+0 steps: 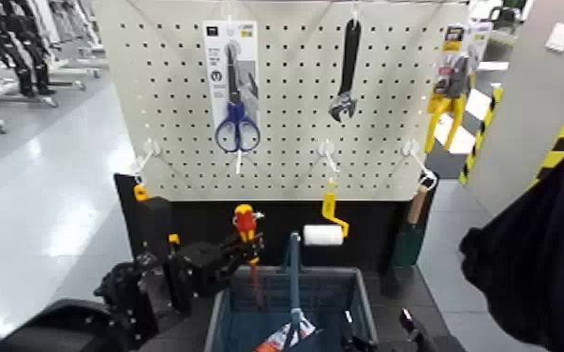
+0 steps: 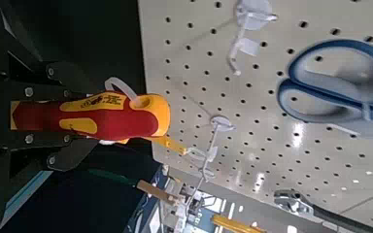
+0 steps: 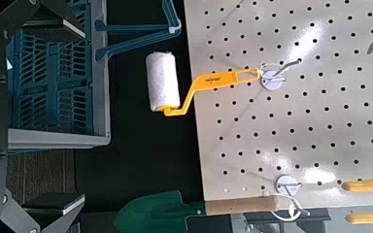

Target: Put the red screwdriver into the crate.

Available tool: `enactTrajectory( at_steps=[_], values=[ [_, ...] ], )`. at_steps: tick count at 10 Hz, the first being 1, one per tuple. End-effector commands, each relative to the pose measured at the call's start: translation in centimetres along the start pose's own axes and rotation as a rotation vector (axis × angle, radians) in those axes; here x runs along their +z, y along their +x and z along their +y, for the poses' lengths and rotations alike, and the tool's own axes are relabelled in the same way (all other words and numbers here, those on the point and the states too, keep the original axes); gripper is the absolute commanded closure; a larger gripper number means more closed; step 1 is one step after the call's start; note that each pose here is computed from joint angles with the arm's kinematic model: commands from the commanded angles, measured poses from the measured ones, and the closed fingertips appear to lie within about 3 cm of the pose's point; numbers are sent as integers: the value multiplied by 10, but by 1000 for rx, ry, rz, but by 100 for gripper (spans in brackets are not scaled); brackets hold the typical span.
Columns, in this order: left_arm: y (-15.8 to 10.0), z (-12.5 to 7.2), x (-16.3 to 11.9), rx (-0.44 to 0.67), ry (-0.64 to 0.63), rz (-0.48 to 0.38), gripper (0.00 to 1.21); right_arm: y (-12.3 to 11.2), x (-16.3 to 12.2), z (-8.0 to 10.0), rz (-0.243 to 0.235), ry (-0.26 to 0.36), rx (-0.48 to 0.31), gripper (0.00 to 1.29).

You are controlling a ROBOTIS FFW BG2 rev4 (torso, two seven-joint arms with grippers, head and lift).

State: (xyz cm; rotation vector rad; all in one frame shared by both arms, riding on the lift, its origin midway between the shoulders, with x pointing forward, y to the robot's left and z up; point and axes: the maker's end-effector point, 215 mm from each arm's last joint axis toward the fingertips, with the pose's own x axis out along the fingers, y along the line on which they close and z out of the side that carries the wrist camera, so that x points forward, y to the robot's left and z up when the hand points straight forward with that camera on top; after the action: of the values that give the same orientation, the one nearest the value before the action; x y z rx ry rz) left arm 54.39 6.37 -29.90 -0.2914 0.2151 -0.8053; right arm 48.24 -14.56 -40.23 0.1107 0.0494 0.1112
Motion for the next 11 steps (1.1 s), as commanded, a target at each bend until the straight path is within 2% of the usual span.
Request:
enactTrajectory(
  at_steps=[1,4,7,8,9,10,11],
  values=[
    [1,8,-37,-1,-91,28,115,0,0,1,0,0,3,14],
    [6,15,-73,3,-195,50,114,0,0,2,-3,5,3,14],
    [8,14,-81,9,-241,72,107,0,0,2,-2,9,2,14],
    [8,15,-81,11,-246,76,88,0,0,2,-2,9,2,14],
    [8,16,-84,21,-259,81,81,0,0,1,-4,11,2,14],
    [7,17,-83,31,-274,71,57,-1,-1,1,-2,13,1,14],
    [7,18,-77,34,-271,59,28,-1,-1,1,-2,13,1,14]
  ],
)
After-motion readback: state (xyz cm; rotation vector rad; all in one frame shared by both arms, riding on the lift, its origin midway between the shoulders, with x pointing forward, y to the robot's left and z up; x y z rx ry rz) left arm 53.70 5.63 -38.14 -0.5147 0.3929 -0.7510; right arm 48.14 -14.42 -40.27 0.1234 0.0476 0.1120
